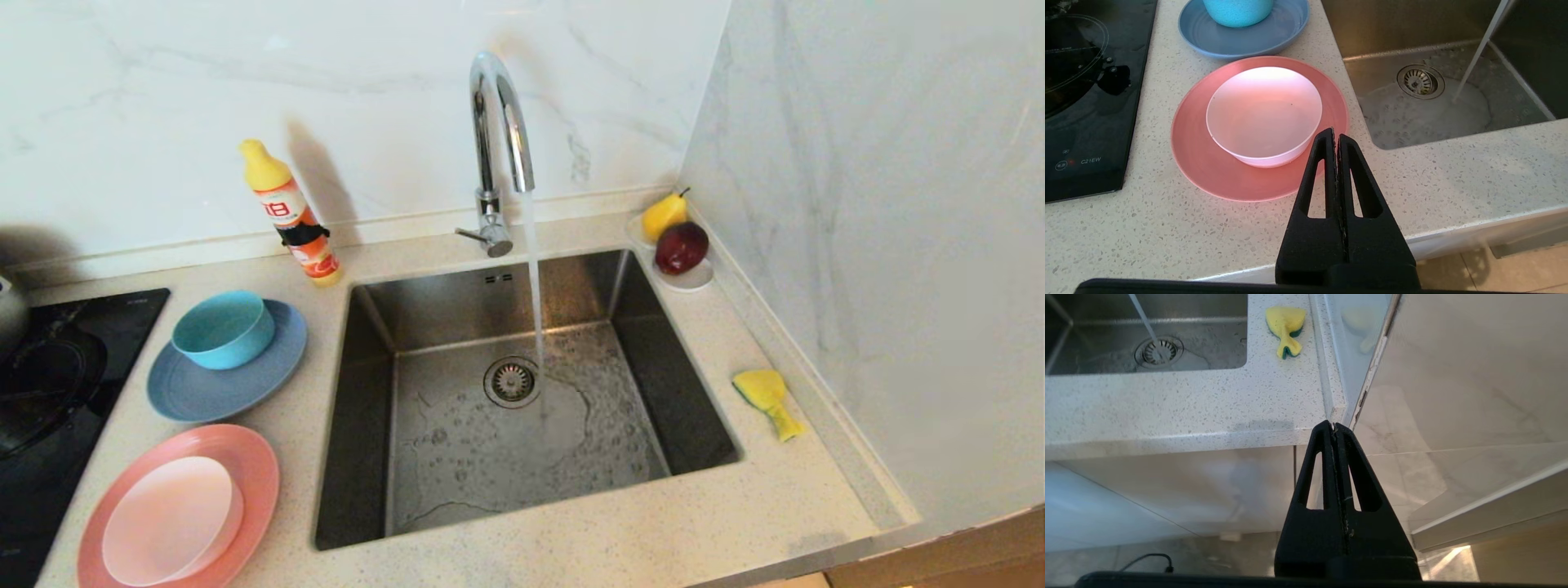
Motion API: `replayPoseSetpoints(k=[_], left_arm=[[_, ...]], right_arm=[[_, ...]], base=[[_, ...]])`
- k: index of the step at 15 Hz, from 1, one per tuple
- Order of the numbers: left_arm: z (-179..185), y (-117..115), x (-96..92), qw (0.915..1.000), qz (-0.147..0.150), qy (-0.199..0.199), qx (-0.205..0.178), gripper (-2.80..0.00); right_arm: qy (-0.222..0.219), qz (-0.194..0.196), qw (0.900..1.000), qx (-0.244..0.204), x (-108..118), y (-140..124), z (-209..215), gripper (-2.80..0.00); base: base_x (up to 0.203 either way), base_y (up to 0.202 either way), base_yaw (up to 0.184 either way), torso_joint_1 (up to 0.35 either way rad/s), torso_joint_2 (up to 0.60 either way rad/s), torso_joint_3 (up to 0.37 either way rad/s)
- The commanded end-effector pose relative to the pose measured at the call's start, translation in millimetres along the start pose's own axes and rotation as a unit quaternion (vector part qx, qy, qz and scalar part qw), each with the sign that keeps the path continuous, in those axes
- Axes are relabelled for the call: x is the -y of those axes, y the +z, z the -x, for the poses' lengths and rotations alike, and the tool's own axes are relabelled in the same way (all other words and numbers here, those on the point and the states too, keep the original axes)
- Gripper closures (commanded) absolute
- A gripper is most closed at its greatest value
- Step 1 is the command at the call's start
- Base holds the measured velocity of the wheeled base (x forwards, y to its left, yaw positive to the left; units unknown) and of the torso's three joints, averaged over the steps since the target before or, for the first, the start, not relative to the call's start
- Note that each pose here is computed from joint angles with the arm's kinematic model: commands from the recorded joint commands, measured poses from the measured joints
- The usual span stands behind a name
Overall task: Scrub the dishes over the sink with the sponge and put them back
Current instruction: Pick up a bowl and the sponge
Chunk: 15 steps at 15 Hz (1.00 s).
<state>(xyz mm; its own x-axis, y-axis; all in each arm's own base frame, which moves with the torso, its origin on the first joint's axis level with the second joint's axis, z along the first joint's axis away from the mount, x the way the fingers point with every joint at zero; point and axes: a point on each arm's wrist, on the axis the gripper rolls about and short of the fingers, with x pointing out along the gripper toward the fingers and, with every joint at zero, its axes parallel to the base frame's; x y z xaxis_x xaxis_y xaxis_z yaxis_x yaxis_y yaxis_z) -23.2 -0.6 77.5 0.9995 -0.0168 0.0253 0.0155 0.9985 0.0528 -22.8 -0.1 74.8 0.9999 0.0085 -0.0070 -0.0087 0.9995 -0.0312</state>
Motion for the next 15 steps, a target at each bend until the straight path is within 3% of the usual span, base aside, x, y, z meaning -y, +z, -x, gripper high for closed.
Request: replayPoseSetpoints(k=[1,6,12,15], left_arm=[[-1.3,-4.1,0.2,1.0,0.0,0.0,-0.009,0.0],[-1.3,-4.1,0.2,1.0,0.0,0.0,-0.009,0.0],[-1.3,-4.1,0.2,1.0,0.0,0.0,-0.009,0.0],[-1.3,-4.1,0.2,1.0,0.0,0.0,-0.009,0.0]], right_arm=[[0.002,0.006,1.0,0.001,-0.1,0.0,0.1,0.0],[0.021,-0.001,0.998,0.068,0.5,48.9,21.3,0.0],[0.118,-0.001,0.987,0.113,-1.8,119.4,59.2,0.0],[0.178,-0.001,0.98,0.089,-3.7,141.3,63.8,0.0]], base=[[0.0,0.0,0.0,0.0,0.0,0.0],[0.0,0.0,0.0,0.0,0.0,0.0],[0.0,0.0,0.0,0.0,0.0,0.0],[0.0,0.0,0.0,0.0,0.0,0.0]])
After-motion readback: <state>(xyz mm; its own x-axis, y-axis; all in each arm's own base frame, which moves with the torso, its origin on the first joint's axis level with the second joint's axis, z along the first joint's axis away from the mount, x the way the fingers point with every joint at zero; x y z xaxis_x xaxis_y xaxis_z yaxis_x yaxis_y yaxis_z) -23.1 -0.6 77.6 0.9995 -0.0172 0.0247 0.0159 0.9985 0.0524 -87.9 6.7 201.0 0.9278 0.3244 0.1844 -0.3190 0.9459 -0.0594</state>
